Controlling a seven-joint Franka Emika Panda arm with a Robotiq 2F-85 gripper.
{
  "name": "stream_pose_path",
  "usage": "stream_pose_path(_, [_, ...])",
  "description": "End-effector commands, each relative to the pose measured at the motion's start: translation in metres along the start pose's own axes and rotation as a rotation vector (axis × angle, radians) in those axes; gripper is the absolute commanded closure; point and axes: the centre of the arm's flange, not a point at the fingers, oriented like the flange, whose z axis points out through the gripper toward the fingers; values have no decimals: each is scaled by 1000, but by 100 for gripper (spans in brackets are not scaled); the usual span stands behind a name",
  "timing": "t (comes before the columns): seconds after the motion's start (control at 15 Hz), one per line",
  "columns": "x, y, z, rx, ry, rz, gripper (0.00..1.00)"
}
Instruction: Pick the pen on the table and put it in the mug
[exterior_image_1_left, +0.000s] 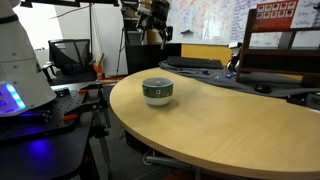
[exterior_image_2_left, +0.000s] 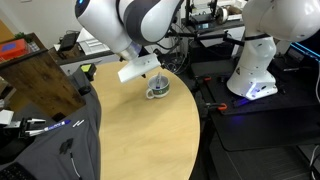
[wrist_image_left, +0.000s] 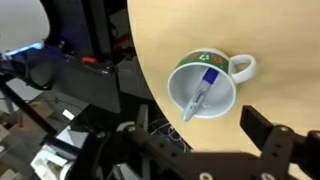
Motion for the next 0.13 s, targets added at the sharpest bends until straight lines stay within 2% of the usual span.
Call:
stream_pose_path(0.0, [3,18,1,106,-106,-129,0])
stream_pose_path(0.07, [3,19,1,136,-117,-172,0])
